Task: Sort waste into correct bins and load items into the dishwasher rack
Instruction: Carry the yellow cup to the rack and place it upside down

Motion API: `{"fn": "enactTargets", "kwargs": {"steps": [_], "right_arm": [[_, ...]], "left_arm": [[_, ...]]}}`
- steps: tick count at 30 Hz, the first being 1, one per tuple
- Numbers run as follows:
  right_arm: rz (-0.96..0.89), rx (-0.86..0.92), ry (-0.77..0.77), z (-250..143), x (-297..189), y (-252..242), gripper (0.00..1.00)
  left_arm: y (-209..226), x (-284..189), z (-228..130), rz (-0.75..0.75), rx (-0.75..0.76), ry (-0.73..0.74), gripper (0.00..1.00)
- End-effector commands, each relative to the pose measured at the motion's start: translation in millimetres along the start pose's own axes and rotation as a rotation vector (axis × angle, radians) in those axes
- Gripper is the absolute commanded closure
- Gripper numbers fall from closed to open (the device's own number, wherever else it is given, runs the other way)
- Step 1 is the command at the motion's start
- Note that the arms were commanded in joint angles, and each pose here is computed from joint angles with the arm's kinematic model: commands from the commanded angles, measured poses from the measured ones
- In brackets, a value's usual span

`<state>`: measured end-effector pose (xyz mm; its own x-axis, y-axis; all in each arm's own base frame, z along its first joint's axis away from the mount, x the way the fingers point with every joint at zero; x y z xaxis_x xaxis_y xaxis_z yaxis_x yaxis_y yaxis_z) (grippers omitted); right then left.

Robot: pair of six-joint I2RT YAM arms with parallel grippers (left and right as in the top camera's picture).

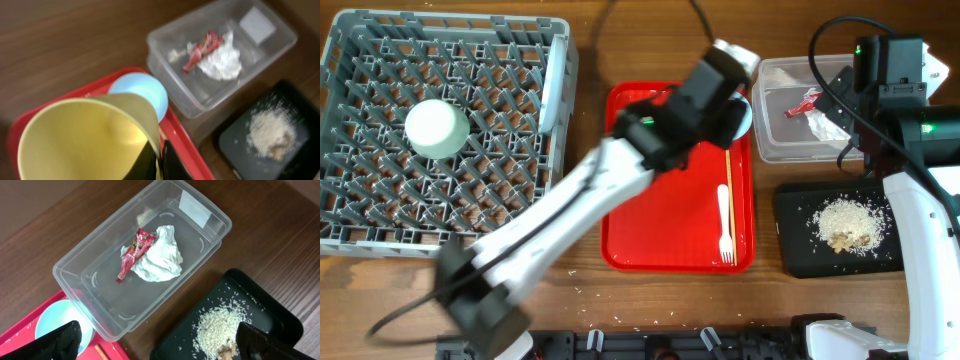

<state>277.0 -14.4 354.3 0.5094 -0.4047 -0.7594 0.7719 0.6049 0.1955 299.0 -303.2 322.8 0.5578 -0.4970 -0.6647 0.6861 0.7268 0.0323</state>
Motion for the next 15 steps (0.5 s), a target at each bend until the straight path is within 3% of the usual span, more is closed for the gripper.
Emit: {"fn": "enactTargets", "kwargs": {"steps": [1, 5, 7, 10, 15], "right_arm": [[-0.007, 0.004, -0.023, 4, -2, 0, 0.0], [-0.007, 0.004, -0.023, 4, -2, 0, 0.0], [-0.007, 0.004, -0.023, 4, -2, 0, 0.0], [-0.007, 0.005, -0.023, 4, -2, 0, 0.0], [-0.007, 0.004, -0.023, 4, -2, 0, 0.0]], "left_arm": [[56, -92, 4, 0.055, -0.305, -0.079, 0.96], [141, -187, -29, 0.078, -0.572, -0.163, 0.96], [204, -234, -73, 0.028, -0.817, -0.21, 0.96], [258, -252, -130, -0.005, -1.105, -0.188, 0.96], [323, -254, -206, -0.285, -1.222, -0.339, 0.96]]}}
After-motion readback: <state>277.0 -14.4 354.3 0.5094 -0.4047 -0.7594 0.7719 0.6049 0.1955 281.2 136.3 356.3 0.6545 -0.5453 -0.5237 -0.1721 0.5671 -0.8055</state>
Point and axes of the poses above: each gripper's point midway between its finger pads, its own x axis out along the fingers, its own y axis along the line the jaws close on, z = x × y, the point moved 10 cm from there along -x, back along the fingers, and after that the axes turned 14 degrees about x, right-handed, at the moved point
